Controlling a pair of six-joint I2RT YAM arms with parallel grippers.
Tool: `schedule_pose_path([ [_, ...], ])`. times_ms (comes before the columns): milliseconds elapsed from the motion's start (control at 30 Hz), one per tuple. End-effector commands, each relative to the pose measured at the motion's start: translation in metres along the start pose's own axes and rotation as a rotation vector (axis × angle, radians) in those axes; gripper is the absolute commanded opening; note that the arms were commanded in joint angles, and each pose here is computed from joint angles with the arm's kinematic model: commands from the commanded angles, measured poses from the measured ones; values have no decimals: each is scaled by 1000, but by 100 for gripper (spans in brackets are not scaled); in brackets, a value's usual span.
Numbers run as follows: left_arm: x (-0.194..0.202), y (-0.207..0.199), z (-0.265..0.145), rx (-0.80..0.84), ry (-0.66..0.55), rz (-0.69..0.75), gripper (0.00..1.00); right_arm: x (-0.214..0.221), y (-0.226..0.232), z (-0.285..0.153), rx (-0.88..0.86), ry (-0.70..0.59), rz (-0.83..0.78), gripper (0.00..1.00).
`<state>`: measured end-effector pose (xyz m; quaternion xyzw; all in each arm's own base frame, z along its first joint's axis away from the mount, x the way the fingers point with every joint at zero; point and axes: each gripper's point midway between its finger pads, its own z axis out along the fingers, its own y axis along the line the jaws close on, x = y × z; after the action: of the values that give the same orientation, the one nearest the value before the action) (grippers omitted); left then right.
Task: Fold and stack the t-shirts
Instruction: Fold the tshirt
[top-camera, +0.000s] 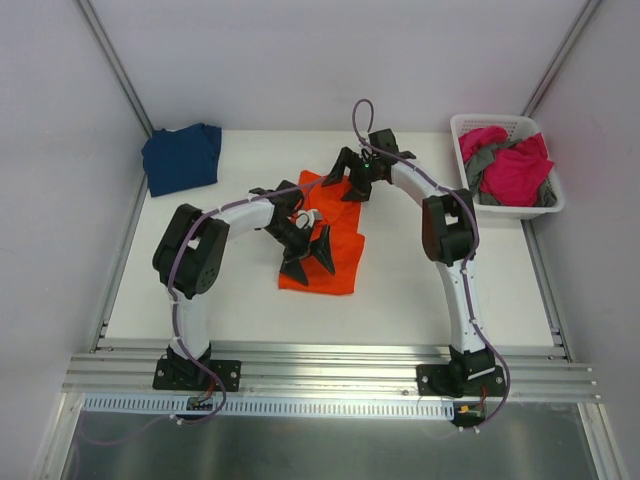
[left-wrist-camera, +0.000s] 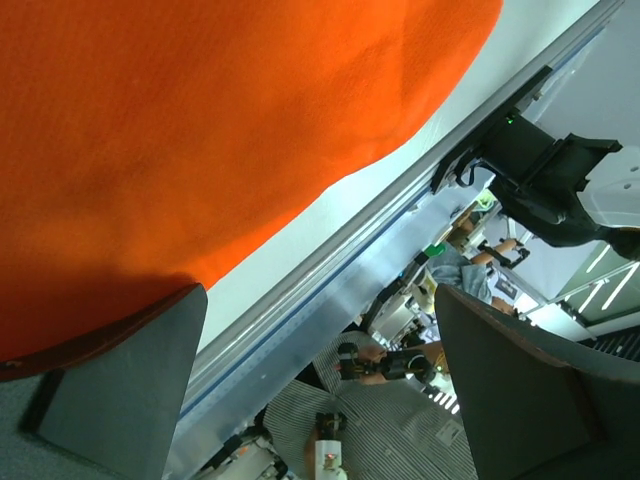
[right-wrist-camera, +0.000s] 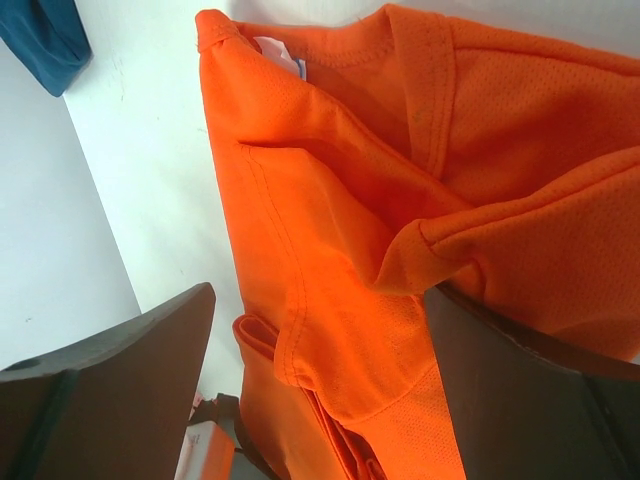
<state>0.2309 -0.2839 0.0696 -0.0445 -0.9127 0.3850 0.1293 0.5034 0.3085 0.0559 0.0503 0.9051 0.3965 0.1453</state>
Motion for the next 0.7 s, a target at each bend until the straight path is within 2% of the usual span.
schedule_pose_path([
  [0, -10, -20, -5, 20, -35, 31, 99, -2, -6, 5, 15, -5, 5, 91],
  [300, -34, -39, -37, 31, -153, 98, 99, 6, -6, -1, 26, 5, 18, 92],
  [400, -46, -27, -40, 7, -173, 77, 99, 7, -5, -3, 30, 6, 16, 92],
  [667, -54, 11, -26, -35, -128, -16, 99, 6, -5, -5, 35, 1, 15, 93],
])
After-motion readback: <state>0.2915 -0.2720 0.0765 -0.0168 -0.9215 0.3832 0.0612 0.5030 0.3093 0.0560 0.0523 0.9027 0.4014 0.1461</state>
